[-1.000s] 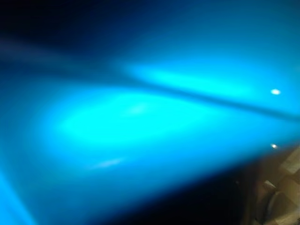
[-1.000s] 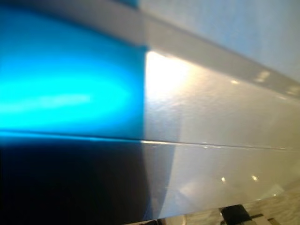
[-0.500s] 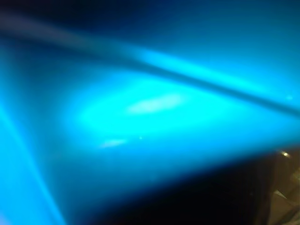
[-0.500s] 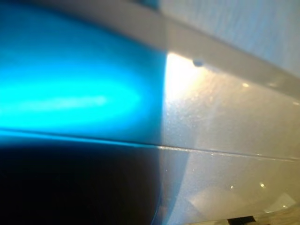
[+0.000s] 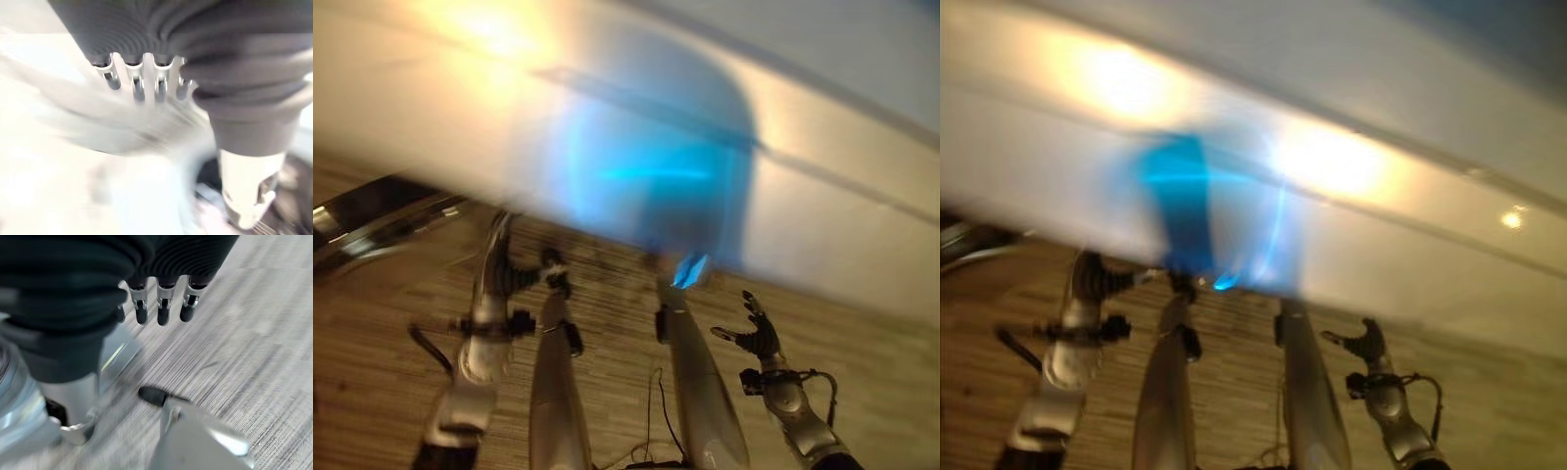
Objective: Grab the laundry basket,head to the washer,open it,put in the laundry and shut it.
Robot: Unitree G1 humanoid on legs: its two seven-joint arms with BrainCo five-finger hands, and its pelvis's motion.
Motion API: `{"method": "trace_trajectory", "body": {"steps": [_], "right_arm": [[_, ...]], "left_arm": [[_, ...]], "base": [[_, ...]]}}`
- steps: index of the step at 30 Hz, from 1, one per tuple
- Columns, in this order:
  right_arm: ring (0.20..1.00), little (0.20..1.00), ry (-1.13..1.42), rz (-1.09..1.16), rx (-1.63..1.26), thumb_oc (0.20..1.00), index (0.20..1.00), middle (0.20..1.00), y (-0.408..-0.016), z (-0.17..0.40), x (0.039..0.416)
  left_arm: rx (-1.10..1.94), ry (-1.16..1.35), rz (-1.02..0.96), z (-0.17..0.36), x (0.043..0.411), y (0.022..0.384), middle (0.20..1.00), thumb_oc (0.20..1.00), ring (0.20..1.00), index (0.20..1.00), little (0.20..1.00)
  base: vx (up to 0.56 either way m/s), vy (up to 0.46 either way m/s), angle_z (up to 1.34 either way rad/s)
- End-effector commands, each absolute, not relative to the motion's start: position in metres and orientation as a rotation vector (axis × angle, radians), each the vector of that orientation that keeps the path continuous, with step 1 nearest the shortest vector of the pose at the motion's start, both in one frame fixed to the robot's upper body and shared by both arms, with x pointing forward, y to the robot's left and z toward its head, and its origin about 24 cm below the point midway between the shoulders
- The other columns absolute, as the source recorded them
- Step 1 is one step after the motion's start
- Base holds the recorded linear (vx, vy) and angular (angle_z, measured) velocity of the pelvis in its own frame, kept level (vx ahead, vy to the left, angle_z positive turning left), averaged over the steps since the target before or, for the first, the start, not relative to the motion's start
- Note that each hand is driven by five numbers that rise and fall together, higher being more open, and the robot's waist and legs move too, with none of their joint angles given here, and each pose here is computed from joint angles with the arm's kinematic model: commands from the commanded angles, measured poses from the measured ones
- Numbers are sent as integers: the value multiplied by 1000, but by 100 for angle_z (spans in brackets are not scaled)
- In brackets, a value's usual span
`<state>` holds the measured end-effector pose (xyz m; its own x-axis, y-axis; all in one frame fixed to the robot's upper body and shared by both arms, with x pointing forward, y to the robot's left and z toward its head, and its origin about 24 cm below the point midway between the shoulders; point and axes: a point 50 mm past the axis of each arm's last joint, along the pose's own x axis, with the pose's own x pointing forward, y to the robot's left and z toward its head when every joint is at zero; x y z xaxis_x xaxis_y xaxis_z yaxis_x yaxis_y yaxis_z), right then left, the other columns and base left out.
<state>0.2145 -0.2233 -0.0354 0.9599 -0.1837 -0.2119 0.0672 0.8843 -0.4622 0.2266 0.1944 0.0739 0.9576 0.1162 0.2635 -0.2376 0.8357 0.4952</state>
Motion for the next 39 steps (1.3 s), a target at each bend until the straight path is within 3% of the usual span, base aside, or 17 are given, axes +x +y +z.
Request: {"method": "trace_trajectory", "body": {"steps": [1,9,13,26,33,39], "right_arm": [[1000,1000,217,-162,-514,1000,1000,1000,-221,-27,234],[1000,1000,288,-175,-581,1000,1000,1000,-231,-36,240],[1000,1000,569,-151,-575,1000,1000,1000,-235,-86,210],[1000,1000,828,70,-622,1000,1000,1000,-215,-133,153],[1000,1000,834,184,-625,1000,1000,1000,-197,-138,148],[1000,1000,886,166,-586,1000,1000,1000,-204,-143,127]], "left_arm": [[825,-609,-3,156,288,174,1000,1000,1000,1000,1000],[863,-424,-97,107,280,177,1000,1000,1000,1000,1000],[834,-316,-157,79,283,167,1000,1000,1000,1000,1000],[774,-49,-284,26,257,173,1000,1000,1000,1000,1000],[703,9,-248,17,245,180,1000,1000,1000,1000,1000],[597,3,-60,28,250,201,1000,1000,1000,1000,1000]], "base": [[-177,189,27],[-91,226,-22],[-80,401,-7],[1,127,-44],[-136,-143,-22],[-173,-167,8]]}}
